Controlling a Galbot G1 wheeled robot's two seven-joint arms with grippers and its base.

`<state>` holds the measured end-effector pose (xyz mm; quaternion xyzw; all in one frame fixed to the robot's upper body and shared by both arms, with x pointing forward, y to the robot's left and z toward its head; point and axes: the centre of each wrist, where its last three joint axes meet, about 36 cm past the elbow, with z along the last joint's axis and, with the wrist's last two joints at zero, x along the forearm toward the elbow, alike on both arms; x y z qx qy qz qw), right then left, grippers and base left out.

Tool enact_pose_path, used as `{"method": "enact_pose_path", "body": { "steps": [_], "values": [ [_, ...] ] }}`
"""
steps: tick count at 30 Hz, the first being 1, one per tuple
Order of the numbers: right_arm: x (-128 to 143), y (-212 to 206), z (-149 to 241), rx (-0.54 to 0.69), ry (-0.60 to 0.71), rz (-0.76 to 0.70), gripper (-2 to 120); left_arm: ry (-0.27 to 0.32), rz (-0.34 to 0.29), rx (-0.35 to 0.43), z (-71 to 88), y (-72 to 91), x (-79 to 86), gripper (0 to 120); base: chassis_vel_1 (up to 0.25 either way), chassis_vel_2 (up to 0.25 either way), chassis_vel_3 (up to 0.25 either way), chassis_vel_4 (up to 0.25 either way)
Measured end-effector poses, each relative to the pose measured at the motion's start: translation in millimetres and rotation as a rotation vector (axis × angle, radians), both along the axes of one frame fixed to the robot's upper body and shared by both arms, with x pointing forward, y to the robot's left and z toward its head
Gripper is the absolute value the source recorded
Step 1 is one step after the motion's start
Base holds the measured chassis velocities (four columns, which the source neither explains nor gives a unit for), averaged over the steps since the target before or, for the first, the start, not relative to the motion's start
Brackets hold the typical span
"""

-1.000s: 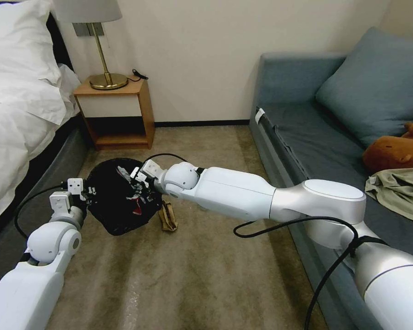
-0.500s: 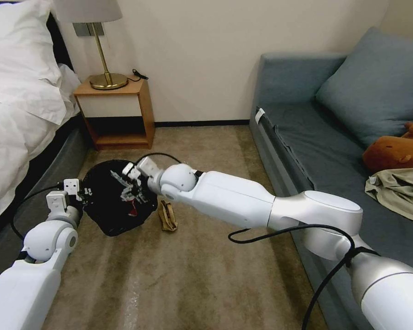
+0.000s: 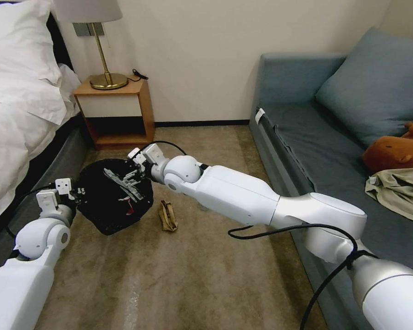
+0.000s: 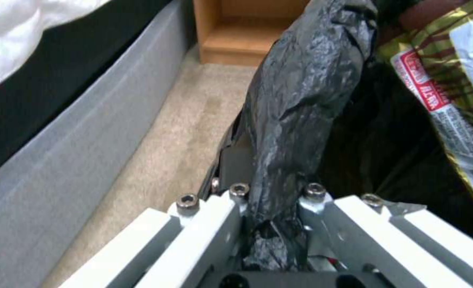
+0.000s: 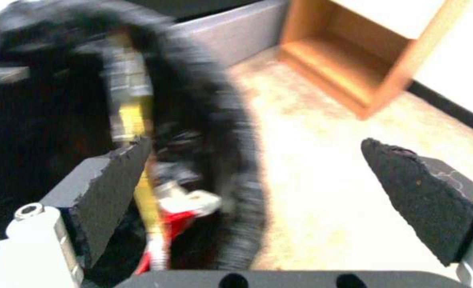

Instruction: Pick up the trash bin, then pick up the garbage on the floor and place it into the trash bin.

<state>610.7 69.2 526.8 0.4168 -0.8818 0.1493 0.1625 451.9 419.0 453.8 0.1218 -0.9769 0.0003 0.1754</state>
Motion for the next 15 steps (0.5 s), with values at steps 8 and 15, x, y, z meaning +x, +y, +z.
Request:
{"method": "enact_pose_path", "body": {
  "steps": [8,15],
  "values": [
    [35,-35,-7,0.076,0.038,-0.242,100,0.006,0.063,-0.054,-4.7,17.7,-0.7,2,0.0,0.0,0.0,0.0],
    [44,-82,-35,0.098,0.098,-0.435,100,-0.005,0.114,-0.09,-1.1,36.0,-3.3,2,0.0,0.0,0.0,0.0]
  ]
}}
